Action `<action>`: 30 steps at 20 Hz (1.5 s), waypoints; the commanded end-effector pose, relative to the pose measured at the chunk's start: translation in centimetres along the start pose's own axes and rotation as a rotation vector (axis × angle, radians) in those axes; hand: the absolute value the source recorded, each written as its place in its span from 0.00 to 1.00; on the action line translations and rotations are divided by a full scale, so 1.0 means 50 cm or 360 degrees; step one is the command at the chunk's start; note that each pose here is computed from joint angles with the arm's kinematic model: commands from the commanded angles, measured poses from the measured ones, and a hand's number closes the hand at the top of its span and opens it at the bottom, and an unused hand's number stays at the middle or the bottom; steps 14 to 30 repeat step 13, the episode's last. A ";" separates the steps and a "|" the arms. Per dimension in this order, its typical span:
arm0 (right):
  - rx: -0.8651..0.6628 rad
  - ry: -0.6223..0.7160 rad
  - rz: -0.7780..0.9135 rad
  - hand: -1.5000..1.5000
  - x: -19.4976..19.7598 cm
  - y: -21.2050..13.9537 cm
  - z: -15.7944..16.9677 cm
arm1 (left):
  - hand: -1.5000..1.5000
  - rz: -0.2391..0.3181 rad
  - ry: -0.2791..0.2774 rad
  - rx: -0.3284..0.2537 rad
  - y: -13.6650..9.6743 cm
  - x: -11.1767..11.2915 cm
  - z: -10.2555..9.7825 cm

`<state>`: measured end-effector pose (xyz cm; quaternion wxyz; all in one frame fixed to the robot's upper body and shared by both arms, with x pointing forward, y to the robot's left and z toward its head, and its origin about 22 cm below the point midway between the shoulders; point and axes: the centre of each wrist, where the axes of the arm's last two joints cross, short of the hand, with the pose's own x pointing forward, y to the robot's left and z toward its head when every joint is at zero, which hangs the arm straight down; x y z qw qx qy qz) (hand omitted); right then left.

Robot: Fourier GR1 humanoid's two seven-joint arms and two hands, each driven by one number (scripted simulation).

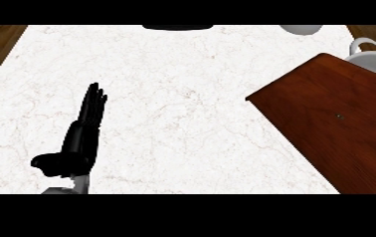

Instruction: Pick the lemon from the tray and place it in the pot

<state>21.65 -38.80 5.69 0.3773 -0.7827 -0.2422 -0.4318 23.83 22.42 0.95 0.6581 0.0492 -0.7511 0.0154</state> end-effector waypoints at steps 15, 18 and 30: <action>-0.0250 0.0177 -0.0186 0.00 -0.058 -0.150 -0.081 | 0.50 -0.0012 0.0000 0.0012 0.027 -0.028 0.007; -0.0250 0.0177 -0.0186 0.00 -0.058 -0.150 -0.081 | 0.50 -0.0012 0.0000 0.0012 0.027 -0.028 0.007; -0.0250 0.0177 -0.0186 0.00 -0.058 -0.150 -0.081 | 0.50 -0.0012 0.0000 0.0012 0.027 -0.028 0.007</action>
